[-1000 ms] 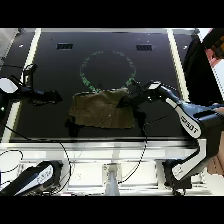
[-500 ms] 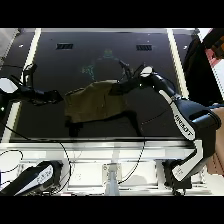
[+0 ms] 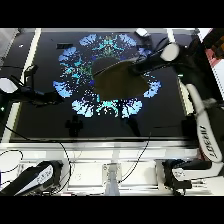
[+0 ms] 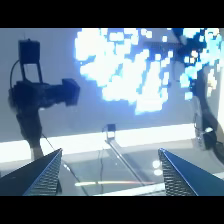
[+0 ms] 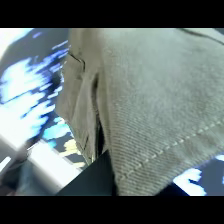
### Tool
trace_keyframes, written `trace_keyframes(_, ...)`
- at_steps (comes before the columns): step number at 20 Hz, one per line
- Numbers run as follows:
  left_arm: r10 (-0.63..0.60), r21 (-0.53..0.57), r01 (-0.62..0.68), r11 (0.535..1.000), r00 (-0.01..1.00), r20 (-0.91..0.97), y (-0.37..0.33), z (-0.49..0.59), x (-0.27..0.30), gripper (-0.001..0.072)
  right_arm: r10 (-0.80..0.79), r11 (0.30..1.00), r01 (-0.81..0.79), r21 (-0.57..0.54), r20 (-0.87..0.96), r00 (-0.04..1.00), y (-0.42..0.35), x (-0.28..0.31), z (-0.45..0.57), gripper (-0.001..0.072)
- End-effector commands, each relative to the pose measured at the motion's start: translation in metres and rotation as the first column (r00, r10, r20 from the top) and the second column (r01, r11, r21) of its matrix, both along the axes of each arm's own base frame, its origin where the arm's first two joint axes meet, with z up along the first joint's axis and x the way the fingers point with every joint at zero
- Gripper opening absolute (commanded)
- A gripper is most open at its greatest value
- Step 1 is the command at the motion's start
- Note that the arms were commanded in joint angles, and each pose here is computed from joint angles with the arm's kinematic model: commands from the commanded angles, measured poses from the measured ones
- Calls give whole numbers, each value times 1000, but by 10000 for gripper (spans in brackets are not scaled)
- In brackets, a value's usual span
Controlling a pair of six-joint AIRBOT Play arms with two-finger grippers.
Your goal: Fold the clothes and pants, and hang the long-sleeved shirts on hangers.
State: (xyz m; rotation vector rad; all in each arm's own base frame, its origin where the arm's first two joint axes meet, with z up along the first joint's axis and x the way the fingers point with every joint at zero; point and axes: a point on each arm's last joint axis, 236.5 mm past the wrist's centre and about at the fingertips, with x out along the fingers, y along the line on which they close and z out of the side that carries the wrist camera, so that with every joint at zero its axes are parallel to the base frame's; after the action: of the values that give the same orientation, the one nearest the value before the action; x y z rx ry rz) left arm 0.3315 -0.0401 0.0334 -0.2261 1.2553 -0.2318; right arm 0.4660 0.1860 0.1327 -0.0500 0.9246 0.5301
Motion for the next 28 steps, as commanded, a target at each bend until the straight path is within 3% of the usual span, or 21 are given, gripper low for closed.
trace_keyframes(1, -5, -1, 5, 1000, 1000, -9, -1, 0, -3, 690, -251, 960, 266, -91, 152, 956, -104, -1, 65, 19)
trace_keyframes(5, -5, 4, 5, 1000, 1000, 0, 0, 2, -2, 690, -513, 810, 565, -156, 277, 812, -239, -32, 116, 19)
trace_keyframes(9, -9, 42, 9, 999, 1000, 0, 8, 0, -3, 690, -759, 552, 787, -275, 224, 611, -371, -110, 112, 20)
trace_keyframes(12, -12, 89, 12, 996, 1000, -7, 18, -3, -4, 690, -886, 379, 861, -340, 136, 444, -432, -178, 98, 20)
trace_keyframes(15, -13, 105, 14, 994, 1000, -9, 22, -4, -5, 689, -949, 256, 885, -390, 75, 307, -470, -237, 88, 19)
trace_keyframes(20, -16, 196, 18, 980, 1000, -14, 42, -9, -5, 690, -998, 64, 934, -350, -23, 60, -502, -325, 69, 20)
trace_keyframes(23, -13, 208, 13, 978, 1000, 1, 45, -8, -2, 689, -988, 23, 927, -375, -149, -36, -497, -361, 28, 20)
trace_keyframes(26, -8, 212, -1, 977, 999, 40, 46, -5, 7, 690, -950, 173, 867, -467, -312, 21, -469, -379, -21, 21)
trace_keyframes(27, -7, 213, -3, 977, 999, 46, 47, -5, 9, 690, -946, 170, 849, -500, -324, -1, -468, -388, -29, 52)
trace_keyframes(28, -7, 213, -3, 977, 999, 46, 47, -5, 9, 690, -945, 167, 837, -522, -326, -15, -468, -394, -33, 151)
